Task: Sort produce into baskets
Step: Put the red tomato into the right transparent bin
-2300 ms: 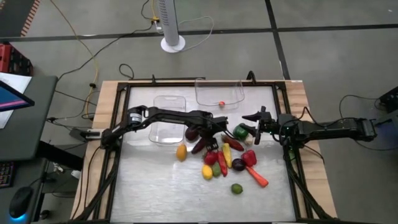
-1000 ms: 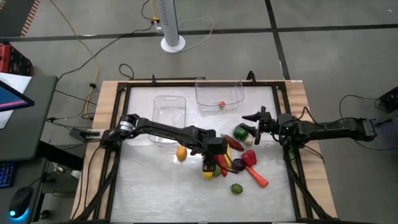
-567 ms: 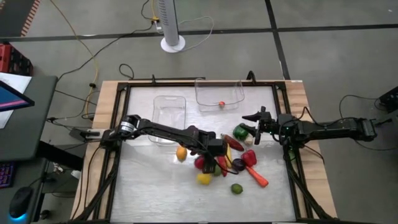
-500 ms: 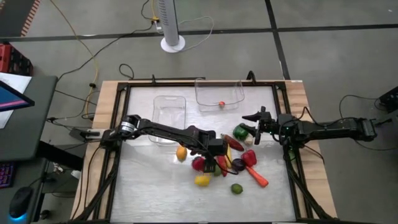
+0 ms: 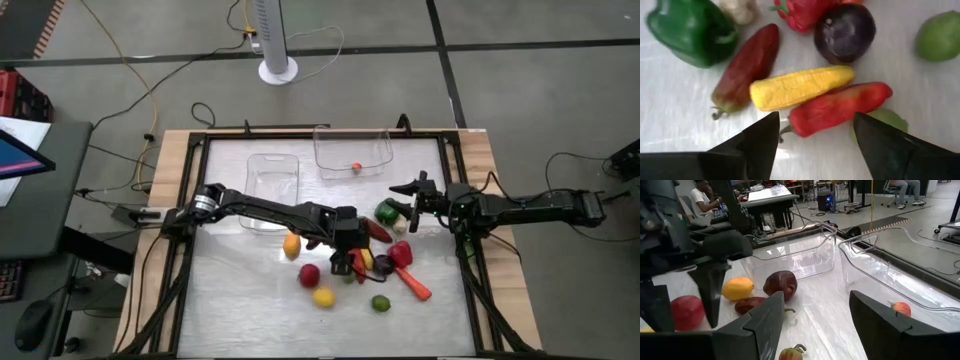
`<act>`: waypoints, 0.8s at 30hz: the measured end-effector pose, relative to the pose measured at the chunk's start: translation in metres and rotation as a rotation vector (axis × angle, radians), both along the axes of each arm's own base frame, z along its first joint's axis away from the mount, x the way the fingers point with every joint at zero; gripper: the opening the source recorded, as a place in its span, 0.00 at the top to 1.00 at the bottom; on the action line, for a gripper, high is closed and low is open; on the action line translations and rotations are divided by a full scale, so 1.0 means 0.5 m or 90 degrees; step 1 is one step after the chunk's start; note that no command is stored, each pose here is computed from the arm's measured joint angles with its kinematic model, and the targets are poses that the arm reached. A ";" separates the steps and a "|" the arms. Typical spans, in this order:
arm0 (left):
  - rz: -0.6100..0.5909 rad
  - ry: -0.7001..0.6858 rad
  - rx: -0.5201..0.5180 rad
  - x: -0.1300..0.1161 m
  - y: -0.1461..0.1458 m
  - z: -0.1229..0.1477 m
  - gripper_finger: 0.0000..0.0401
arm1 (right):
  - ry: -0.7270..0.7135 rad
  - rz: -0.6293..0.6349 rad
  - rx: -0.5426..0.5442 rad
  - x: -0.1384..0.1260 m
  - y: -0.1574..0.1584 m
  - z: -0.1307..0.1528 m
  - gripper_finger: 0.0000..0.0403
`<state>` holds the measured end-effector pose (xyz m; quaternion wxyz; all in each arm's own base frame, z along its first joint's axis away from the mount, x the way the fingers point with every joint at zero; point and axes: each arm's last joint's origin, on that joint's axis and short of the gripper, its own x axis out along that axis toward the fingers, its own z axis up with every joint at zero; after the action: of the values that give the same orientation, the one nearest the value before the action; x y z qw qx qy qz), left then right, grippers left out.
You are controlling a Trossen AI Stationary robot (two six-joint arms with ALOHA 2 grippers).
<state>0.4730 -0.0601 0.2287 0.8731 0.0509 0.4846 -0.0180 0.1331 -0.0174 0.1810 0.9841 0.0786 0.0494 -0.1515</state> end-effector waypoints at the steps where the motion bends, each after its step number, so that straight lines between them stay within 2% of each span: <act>1: 0.003 0.001 0.001 0.000 0.002 0.000 0.36 | 0.000 0.000 0.000 0.000 0.000 0.000 0.37; 7: -0.002 0.002 -0.012 -0.002 -0.012 0.000 0.16 | 0.000 0.000 -0.001 0.000 0.000 0.000 0.37; 10: -0.038 0.007 -0.012 -0.008 -0.042 -0.001 0.12 | 0.002 0.001 -0.005 0.000 0.000 0.000 0.37; 13: -0.069 0.009 0.006 -0.016 -0.079 -0.002 0.12 | 0.002 0.001 -0.005 0.000 0.000 0.000 0.37; 16: -0.058 0.006 0.019 -0.016 -0.102 -0.013 0.13 | 0.002 0.001 -0.004 0.000 0.000 0.000 0.37; 20: -0.041 0.019 0.020 -0.017 -0.117 -0.029 0.15 | 0.000 0.000 -0.002 0.000 0.000 0.000 0.37; 24: -0.044 0.070 0.025 -0.033 -0.127 -0.040 0.19 | 0.000 0.000 0.001 0.000 0.000 0.000 0.37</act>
<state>0.4566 -0.1236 0.2085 0.8429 0.0840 0.5299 -0.0415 0.1331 -0.0174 0.1809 0.9840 0.0792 0.0498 -0.1514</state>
